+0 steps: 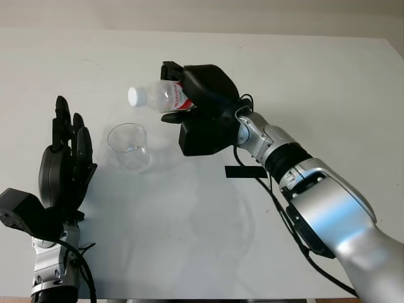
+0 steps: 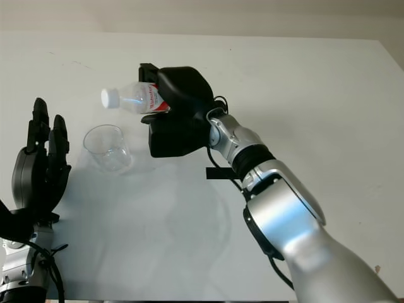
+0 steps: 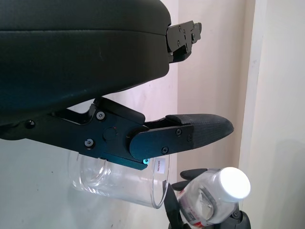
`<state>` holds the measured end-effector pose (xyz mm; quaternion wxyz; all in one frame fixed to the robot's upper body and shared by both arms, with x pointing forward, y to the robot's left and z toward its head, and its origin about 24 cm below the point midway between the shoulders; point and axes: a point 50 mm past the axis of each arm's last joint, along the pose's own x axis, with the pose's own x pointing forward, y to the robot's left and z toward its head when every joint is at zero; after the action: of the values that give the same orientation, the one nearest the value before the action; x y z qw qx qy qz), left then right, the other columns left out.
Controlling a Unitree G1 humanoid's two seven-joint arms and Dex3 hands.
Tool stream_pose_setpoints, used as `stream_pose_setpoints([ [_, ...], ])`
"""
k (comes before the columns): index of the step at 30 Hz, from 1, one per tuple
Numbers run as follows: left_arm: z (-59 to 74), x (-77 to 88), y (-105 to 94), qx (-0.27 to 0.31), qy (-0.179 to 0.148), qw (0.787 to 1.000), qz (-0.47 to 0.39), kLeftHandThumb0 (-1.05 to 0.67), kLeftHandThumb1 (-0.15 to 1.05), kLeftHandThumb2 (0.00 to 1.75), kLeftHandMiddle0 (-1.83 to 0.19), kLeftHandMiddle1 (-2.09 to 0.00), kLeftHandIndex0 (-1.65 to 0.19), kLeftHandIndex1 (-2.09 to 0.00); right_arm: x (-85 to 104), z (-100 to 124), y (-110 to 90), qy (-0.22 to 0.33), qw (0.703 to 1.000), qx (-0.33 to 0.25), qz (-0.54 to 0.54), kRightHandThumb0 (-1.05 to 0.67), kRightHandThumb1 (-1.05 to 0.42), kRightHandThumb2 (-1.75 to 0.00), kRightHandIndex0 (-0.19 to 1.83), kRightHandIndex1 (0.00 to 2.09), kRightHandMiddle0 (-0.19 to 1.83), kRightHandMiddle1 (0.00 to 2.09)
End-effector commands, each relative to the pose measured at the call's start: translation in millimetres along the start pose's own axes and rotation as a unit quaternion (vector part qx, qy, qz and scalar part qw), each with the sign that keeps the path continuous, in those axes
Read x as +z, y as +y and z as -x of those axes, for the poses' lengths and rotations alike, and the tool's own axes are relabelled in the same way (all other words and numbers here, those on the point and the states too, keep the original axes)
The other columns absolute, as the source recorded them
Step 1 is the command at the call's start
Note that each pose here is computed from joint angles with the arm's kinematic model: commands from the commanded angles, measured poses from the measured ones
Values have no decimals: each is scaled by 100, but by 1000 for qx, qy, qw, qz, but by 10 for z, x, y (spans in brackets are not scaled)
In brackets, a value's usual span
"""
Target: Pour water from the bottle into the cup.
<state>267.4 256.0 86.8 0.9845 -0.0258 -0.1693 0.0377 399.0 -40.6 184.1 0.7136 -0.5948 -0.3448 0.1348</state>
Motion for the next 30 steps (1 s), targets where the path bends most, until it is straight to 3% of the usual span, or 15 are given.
stream_pose_setpoints([
  [1, 69, -83, -14, 5, 14, 1000, 7, -74, 105, 54, 19, 0, 19, 0, 9, -81, -167, -19, 999, -19, 35, -45, -105, -43, 107, 209, 67, 209],
  [11, 47, -87, -28, 4, 12, 1000, 7, -74, 105, 55, 19, 0, 19, 0, 41, -133, -262, -52, 991, -36, 116, -47, -105, -43, 106, 209, 63, 209],
  [30, 52, -101, -63, 10, 11, 1000, 8, -75, 105, 54, 19, -1, 19, -1, 173, -185, -326, -134, 949, -97, 267, -51, -105, -44, 129, 209, 74, 209],
])
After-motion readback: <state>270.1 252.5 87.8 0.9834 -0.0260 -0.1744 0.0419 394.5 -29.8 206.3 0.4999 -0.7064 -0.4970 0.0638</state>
